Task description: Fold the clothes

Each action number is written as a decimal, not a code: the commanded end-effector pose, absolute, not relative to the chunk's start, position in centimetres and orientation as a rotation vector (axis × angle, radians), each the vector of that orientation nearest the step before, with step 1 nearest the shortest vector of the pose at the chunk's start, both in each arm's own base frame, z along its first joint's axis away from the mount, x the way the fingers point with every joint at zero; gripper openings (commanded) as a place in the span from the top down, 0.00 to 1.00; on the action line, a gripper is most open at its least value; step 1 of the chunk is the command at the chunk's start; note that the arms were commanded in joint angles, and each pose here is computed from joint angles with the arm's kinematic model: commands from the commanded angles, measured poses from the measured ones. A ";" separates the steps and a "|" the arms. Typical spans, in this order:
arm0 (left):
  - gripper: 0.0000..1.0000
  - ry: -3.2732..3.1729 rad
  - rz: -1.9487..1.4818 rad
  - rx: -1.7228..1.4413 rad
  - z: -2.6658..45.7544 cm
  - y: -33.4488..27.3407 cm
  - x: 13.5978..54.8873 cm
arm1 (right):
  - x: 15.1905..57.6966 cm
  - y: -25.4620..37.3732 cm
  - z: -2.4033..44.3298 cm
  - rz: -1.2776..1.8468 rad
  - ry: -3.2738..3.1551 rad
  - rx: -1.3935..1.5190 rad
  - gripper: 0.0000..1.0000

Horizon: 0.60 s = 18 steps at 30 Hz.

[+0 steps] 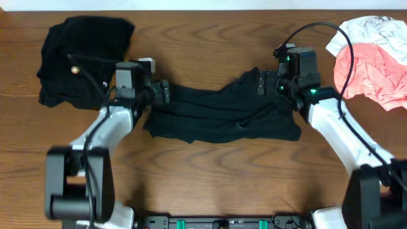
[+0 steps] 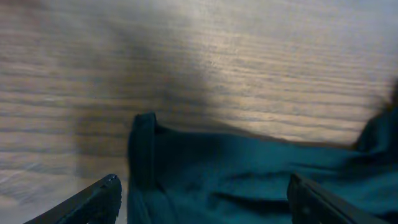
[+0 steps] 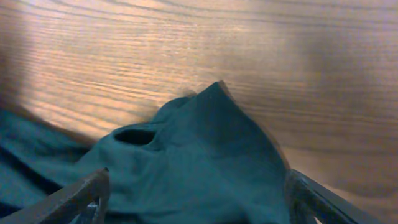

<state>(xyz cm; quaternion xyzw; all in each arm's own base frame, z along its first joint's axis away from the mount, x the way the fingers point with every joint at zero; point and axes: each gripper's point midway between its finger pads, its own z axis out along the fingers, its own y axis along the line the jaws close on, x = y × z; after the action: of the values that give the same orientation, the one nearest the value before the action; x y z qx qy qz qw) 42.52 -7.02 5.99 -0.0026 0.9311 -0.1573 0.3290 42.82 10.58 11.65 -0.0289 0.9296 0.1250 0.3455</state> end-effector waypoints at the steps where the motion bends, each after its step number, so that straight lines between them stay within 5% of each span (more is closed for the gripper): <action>1: 0.15 2.441 -0.425 0.030 5.9 -7.5 43.9 | 43.6 10.1 10.8 0.379 2.419 -0.076 0.13; 16: 0.16 2.515 -0.397 0.004 3.4 -7.0 43.2 | 46.2 10.6 7.3 0.471 2.387 -0.083 0.14; 18: 0.24 2.521 -0.397 0.003 3.1 -7.0 43.2 | 46.7 11.0 6.5 0.507 2.382 -0.082 0.14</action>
<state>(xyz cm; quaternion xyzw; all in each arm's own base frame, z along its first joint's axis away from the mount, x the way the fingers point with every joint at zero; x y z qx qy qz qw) 42.69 -7.00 3.33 -0.0080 0.9445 -0.1538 0.2901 46.39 10.43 7.67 -0.0261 0.9184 0.1692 0.3567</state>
